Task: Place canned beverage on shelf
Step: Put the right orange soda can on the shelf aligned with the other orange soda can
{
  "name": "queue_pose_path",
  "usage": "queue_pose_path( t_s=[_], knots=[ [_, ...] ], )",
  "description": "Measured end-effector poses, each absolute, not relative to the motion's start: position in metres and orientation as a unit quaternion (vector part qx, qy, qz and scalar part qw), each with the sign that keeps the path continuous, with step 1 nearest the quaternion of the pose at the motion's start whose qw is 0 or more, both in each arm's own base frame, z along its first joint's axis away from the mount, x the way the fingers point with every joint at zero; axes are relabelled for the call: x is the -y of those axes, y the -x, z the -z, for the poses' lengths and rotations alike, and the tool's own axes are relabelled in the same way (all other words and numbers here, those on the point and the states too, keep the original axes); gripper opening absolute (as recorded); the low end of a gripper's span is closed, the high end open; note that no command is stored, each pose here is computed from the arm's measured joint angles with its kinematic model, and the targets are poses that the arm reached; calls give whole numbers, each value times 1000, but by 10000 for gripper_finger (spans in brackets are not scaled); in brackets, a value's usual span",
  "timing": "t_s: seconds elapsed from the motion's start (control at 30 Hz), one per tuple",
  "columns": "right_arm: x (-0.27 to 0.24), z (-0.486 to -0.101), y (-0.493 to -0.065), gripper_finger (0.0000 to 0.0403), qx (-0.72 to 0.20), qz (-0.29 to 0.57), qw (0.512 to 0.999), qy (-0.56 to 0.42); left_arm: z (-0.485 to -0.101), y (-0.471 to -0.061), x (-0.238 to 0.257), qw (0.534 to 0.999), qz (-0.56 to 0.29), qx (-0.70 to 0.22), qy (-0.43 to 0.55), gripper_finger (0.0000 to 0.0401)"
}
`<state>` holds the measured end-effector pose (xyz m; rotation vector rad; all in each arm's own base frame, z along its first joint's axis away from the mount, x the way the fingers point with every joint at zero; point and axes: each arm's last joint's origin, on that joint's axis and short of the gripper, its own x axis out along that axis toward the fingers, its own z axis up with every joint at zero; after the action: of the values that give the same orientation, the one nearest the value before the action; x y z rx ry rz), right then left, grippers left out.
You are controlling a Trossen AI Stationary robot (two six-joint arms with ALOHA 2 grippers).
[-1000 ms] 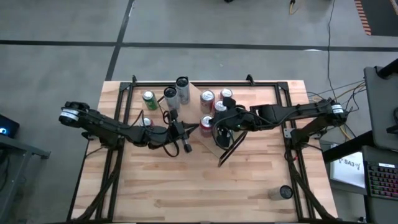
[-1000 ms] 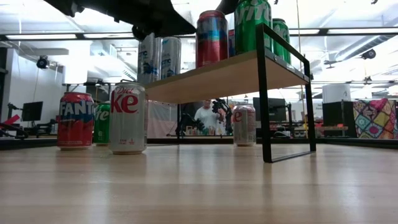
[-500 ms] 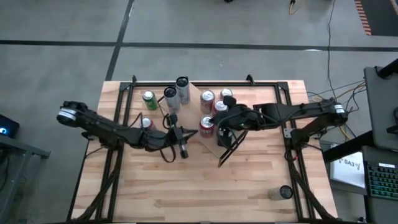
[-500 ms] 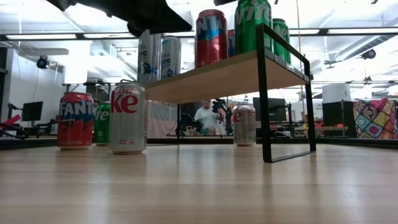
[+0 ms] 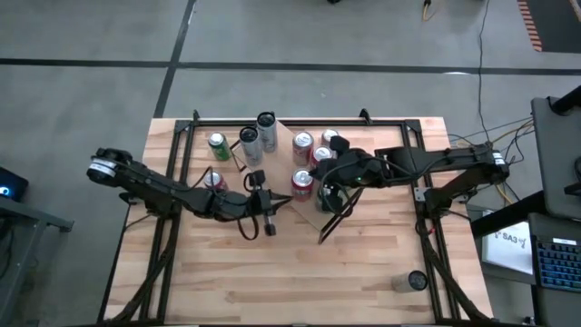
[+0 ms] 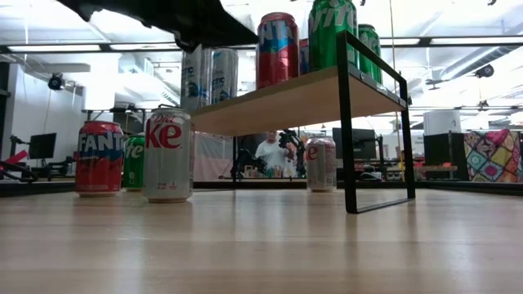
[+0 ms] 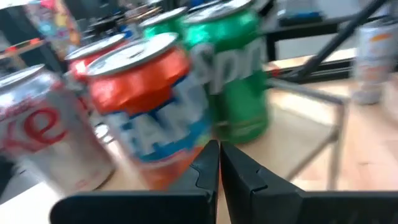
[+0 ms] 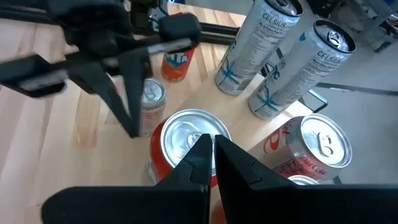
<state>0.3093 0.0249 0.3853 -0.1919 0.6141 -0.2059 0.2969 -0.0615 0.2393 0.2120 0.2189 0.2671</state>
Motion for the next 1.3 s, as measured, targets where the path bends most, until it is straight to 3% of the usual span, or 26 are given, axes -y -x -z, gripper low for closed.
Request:
queue_pose_path(
  t_s=[0.97,1.3],
  knots=[
    [-23,-385,-307,9,-308,124,937,108,-235,-306,33,972,-183,-109,-102,0],
    [-23,-383,-306,9,-321,123,933,111,-233,-304,48,978,-127,-118,-112,0]
  ],
)
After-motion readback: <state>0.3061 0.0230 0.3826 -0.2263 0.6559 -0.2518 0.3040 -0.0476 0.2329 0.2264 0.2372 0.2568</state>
